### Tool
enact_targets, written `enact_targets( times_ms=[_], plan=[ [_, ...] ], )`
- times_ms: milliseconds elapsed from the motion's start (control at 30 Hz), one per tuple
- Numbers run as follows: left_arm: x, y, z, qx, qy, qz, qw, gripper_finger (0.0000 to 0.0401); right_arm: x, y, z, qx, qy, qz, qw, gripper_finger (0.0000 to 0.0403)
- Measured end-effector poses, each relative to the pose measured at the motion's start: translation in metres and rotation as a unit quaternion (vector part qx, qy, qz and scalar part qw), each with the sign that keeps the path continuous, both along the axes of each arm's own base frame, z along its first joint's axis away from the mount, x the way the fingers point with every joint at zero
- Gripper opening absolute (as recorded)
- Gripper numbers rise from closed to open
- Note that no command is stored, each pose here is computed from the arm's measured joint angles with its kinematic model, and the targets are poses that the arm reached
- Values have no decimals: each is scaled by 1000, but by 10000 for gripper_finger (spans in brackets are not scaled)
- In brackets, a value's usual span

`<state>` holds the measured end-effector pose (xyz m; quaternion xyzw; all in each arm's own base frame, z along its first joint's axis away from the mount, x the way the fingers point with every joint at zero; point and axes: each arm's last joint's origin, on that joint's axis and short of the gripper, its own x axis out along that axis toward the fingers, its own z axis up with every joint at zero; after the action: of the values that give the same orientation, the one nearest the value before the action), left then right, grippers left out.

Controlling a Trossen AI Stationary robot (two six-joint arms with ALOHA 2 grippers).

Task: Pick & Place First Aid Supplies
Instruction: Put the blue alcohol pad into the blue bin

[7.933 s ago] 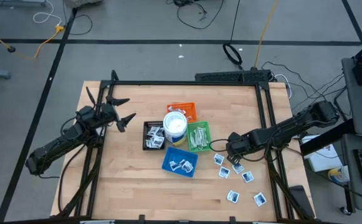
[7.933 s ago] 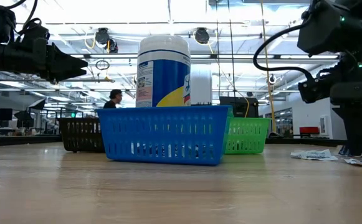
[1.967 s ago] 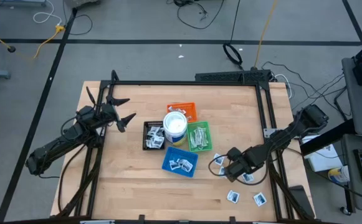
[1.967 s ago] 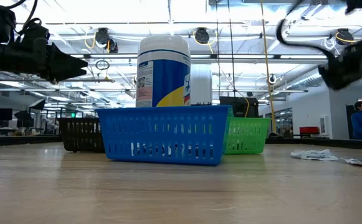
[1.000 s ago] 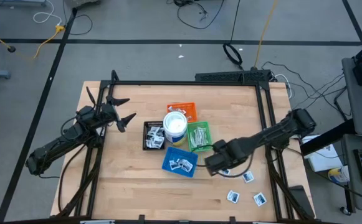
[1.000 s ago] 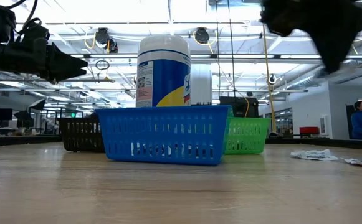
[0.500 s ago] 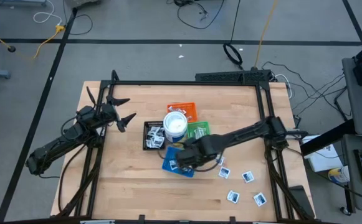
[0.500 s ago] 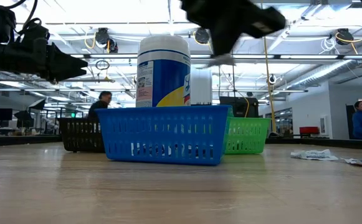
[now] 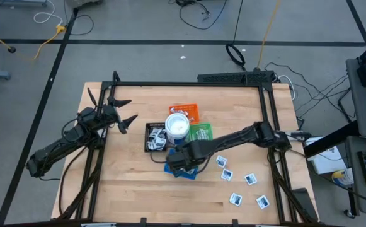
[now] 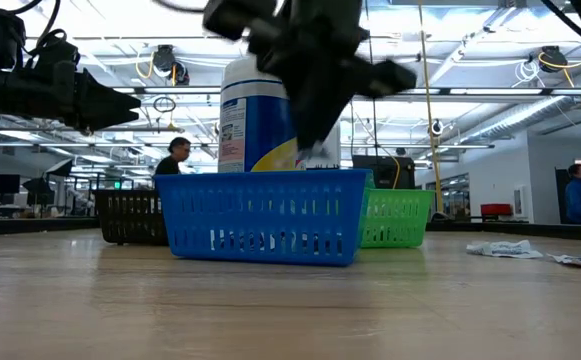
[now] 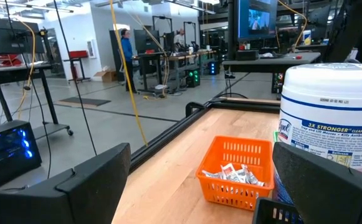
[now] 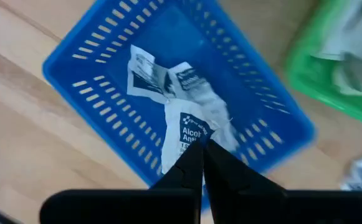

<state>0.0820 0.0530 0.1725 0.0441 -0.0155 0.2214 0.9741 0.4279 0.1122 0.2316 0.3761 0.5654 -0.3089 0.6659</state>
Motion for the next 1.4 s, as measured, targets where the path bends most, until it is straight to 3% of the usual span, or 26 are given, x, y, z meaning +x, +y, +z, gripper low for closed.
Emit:
enact_targets(
  times_ms=[233, 433, 733, 867, 1167, 1400],
  plan=[
    [0, 0, 0, 0, 0, 0, 1000, 397, 13, 5, -30, -16, 3, 19, 1000, 1],
    [0, 0, 0, 0, 0, 0, 1000, 397, 16, 4, -32, -23, -7, 37, 999, 16],
    [0, 0, 0, 0, 0, 0, 1000, 397, 16, 4, -32, -23, -8, 44, 999, 123],
    [0, 0, 0, 0, 0, 0, 1000, 397, 12, 3, -20, -16, -16, 43, 999, 158],
    [0, 0, 0, 0, 0, 0, 1000, 397, 1, -1, 14, -9, -41, 31, 999, 149],
    [0, 0, 0, 0, 0, 0, 1000, 397, -5, 5, 19, -3, -40, -4, 999, 136]
  ],
)
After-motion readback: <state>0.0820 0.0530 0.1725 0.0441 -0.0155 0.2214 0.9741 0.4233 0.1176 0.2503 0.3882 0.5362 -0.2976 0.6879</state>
